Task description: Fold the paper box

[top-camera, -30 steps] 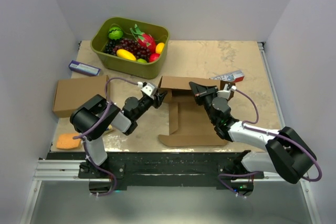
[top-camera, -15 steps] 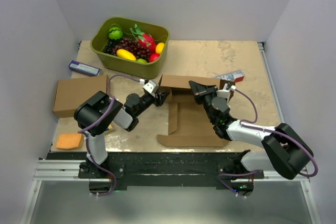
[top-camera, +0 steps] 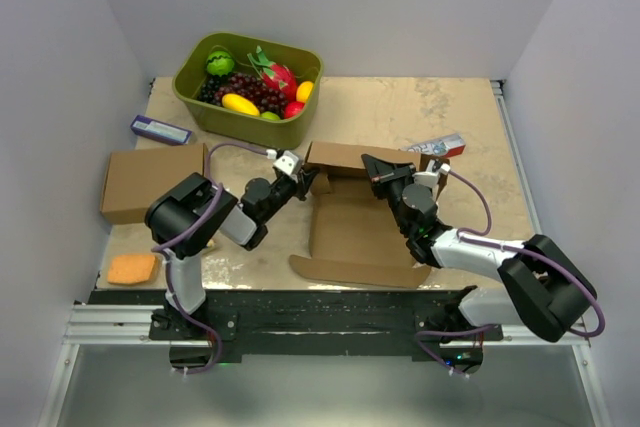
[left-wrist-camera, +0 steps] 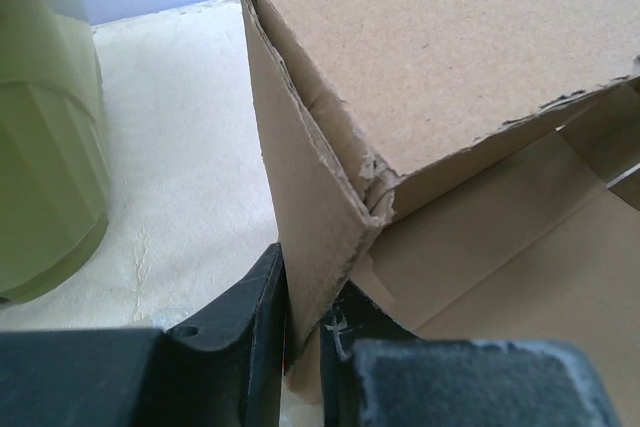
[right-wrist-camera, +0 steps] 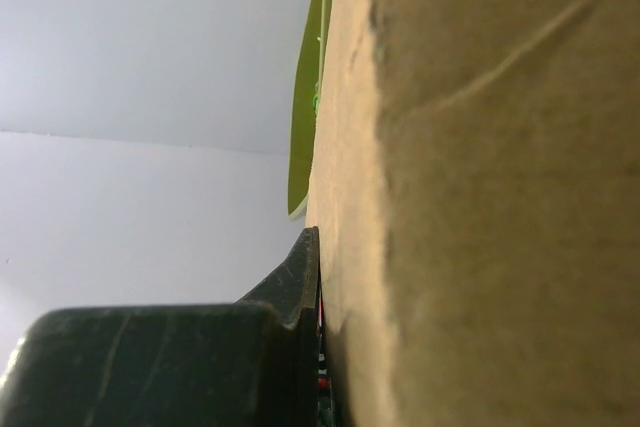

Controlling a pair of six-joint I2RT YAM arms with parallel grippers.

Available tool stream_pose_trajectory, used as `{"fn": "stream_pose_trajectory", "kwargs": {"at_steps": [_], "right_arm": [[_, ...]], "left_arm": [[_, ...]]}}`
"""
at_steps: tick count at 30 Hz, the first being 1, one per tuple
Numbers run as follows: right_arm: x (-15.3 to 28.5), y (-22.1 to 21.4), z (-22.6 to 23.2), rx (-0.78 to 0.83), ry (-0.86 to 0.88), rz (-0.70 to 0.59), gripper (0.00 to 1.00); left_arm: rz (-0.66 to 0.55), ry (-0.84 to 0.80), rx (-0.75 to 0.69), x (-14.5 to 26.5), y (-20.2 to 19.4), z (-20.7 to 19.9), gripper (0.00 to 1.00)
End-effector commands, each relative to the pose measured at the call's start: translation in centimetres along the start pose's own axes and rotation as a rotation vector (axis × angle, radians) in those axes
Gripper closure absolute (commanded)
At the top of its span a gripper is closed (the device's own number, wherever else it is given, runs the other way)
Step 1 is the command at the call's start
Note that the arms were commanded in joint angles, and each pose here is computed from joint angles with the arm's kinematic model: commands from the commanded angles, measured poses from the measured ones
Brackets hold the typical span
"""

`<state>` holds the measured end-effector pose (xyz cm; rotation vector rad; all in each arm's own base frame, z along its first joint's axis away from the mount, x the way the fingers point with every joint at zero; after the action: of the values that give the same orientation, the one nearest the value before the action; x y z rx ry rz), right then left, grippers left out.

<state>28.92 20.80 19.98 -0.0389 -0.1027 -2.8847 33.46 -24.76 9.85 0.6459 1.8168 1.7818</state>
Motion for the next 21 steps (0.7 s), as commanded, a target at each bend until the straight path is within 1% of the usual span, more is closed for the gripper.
{"fn": "stream_pose_trajectory", "kwargs": {"at_steps": [1,3,5,6,8,9,10,13,20,21], "right_arm": [[3.4,-4.8,-6.0,0.108,-0.225,0.335,1.0],[3.4,-4.8,-5.6,0.096,-0.213,0.341,1.0],[3.5,-4.9,-4.9,0.088,-0.205,0.346,1.0],[3.5,-4.8,-4.7,0.087,-0.205,0.346,1.0],[3.7,-4.7,-3.9,0.084,-0.195,0.344,1.0],[3.8,-4.7,-3.6,0.083,-0.191,0.344,1.0],[3.8,-4.6,-3.5,0.086,-0.196,0.34,1.0],[3.9,-4.3,-2.8,0.092,-0.184,0.331,1.0],[4.2,-4.2,-3.0,0.079,-0.18,0.331,1.0],[4.2,-4.3,-3.2,0.082,-0.184,0.336,1.0]], "left_arm": [[-0.15,-0.161,-0.01,-1.0,3.9,-4.2,0.85],[-0.155,-0.168,-0.018,-0.6,4.3,-4.3,0.77],[-0.153,-0.199,-0.019,0.1,4.3,-4.7,0.73],[-0.157,-0.213,-0.019,0.3,4.6,-4.9,0.68],[-0.143,-0.254,-0.017,0.6,4.5,-5.4,0.61],[-0.134,-0.265,-0.016,0.7,4.5,-5.6,0.53],[-0.125,-0.272,-0.014,0.8,4.1,-5.7,0.5],[-0.106,-0.266,-0.007,0.9,3.3,-5.6,0.49],[-0.057,-0.269,0.009,0.8,1.2,-5.6,0.47],[-0.063,-0.271,0.011,0.5,1.3,-5.7,0.47]]}}
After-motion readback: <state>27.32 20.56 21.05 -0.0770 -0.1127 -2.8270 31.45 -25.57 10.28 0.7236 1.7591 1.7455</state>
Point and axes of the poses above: each gripper's point midway between its finger pads, its own x axis back along the fingers, its own z axis along the line the jaws close on, y = z × x, the point moved 5 cm from there along x, back along the fingers, and after that the axes turned 5 degrees about -x, right-handed, at the moved point
